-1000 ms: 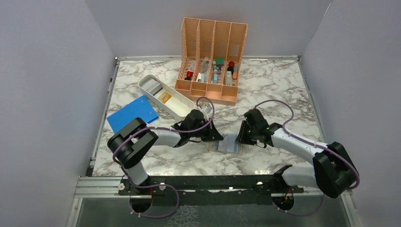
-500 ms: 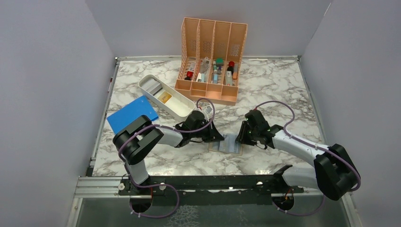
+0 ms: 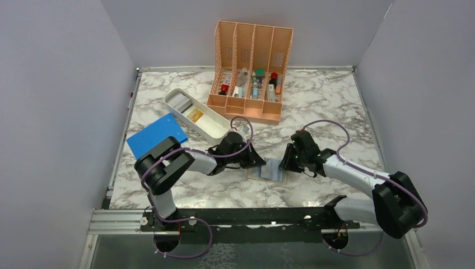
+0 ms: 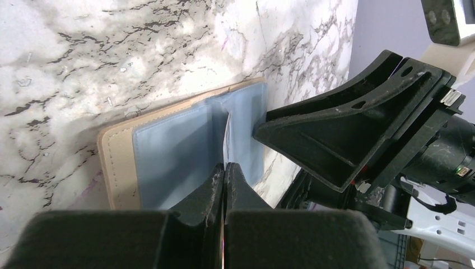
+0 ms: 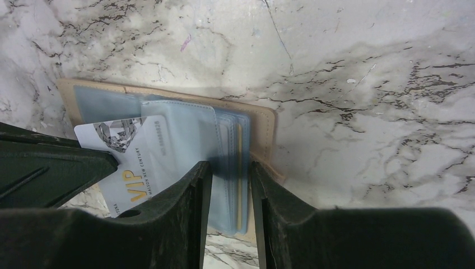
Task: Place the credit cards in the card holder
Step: Insert the credit card into the card holder.
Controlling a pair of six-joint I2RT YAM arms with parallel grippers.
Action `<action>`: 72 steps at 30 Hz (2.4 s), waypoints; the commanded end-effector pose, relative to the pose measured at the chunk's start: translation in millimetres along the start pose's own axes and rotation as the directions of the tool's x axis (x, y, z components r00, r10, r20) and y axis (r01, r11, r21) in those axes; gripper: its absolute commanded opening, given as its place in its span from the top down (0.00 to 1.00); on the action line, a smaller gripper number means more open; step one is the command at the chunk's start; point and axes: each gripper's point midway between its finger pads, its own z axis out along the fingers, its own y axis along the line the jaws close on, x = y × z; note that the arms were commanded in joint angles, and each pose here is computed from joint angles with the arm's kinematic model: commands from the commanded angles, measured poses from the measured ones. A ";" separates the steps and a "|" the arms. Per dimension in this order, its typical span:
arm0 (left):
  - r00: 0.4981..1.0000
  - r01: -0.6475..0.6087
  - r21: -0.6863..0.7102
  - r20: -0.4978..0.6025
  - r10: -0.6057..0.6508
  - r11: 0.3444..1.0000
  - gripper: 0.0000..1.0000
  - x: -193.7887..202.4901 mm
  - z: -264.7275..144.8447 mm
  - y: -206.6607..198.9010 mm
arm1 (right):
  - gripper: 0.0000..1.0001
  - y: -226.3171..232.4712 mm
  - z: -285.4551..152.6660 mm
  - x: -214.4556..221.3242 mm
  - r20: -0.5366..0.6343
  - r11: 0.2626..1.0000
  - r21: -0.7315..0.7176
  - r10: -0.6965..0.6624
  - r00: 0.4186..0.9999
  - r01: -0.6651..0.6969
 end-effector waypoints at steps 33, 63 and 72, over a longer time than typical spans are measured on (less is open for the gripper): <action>0.998 -0.042 -0.028 0.035 0.043 0.999 0.97 7.5 14.5 6.4 | 0.57 -1.1 -7.0 14.2 -0.042 0.999 -0.035 -0.034 0.999 0.033; 0.994 -0.077 -0.050 0.070 0.081 0.996 0.75 9.0 23.1 -1.3 | 0.56 -3.6 -13.0 12.4 -0.022 0.999 -0.030 -0.035 0.999 0.035; 0.989 -0.120 -0.084 0.080 0.127 0.989 0.64 1.9 19.8 -4.8 | 0.56 -4.8 -15.9 9.7 -0.017 1.000 -0.011 -0.024 1.000 0.024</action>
